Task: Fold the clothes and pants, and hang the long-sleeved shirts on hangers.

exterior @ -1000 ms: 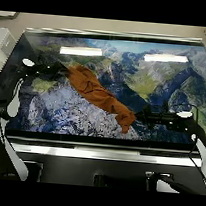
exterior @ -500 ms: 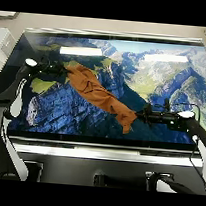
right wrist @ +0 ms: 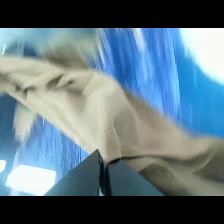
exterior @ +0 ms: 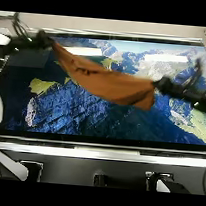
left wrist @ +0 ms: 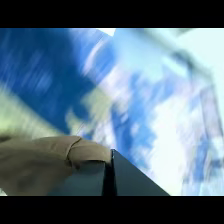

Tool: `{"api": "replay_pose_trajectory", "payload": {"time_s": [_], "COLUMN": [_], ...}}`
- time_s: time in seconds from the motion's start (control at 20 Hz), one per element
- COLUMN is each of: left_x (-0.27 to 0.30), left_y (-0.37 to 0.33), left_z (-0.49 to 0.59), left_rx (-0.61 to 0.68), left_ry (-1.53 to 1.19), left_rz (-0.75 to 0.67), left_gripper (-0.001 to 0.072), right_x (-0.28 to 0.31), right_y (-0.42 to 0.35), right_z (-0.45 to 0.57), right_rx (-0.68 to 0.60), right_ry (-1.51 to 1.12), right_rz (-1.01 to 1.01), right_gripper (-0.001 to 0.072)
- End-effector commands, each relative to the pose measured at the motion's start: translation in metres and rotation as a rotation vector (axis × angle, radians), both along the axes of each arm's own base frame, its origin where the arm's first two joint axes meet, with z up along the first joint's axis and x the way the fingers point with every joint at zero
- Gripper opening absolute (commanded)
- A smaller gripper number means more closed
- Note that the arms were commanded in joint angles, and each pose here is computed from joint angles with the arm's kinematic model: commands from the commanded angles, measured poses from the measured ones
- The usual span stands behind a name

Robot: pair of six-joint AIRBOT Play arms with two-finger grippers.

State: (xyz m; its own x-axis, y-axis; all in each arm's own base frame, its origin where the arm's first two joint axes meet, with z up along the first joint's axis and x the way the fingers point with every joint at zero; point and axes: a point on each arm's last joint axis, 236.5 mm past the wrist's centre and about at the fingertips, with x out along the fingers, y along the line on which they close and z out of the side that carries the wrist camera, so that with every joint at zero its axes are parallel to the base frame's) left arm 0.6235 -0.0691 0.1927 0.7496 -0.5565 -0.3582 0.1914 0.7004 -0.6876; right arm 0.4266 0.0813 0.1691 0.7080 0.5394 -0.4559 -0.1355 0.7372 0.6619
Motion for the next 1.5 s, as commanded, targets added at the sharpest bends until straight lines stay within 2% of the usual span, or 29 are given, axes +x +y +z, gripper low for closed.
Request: {"api": "replay_pose_trajectory", "payload": {"time_s": [0.0,0.1,0.3,0.45,0.55,0.7,1.05,1.25,1.45], "left_x": [-0.054,-0.105,-0.242,-0.326,-0.349,-0.313,-0.123,-0.045,0.000], "left_y": [0.007,0.006,-0.001,0.023,0.045,0.052,0.054,0.031,0.015], "left_z": [0.147,0.224,0.342,0.372,0.364,0.310,0.004,-0.161,-0.232], "left_rx": [0.075,0.110,0.248,0.325,0.360,0.396,0.400,0.404,0.350], "left_ry": [-0.306,-0.463,-0.733,-0.746,-0.680,-0.501,0.159,0.348,0.423], "left_rz": [0.041,0.061,0.116,0.301,0.408,0.377,0.124,0.024,0.041], "left_gripper": [0.0017,0.0017,0.0017,0.0016,0.0017,0.0017,0.0019,0.0018,0.0018], "right_x": [0.004,-0.017,-0.087,-0.145,-0.163,-0.147,-0.017,0.054,0.089], "right_y": [-0.014,-0.004,0.023,0.029,0.020,-0.002,-0.030,-0.051,-0.063], "right_z": [0.131,0.185,0.252,0.279,0.278,0.248,0.055,-0.087,-0.194], "right_rx": [-0.152,-0.179,-0.171,-0.150,-0.146,-0.183,-0.227,-0.213,-0.179], "right_ry": [-0.327,-0.425,-0.501,-0.519,-0.478,-0.341,0.173,0.366,0.493], "right_rz": [-0.034,0.008,0.080,0.046,-0.028,-0.101,0.008,-0.008,-0.060], "right_gripper": [0.0030,0.0030,0.0030,0.0030,0.0030,0.0030,0.0031,0.0032,0.0032]}}
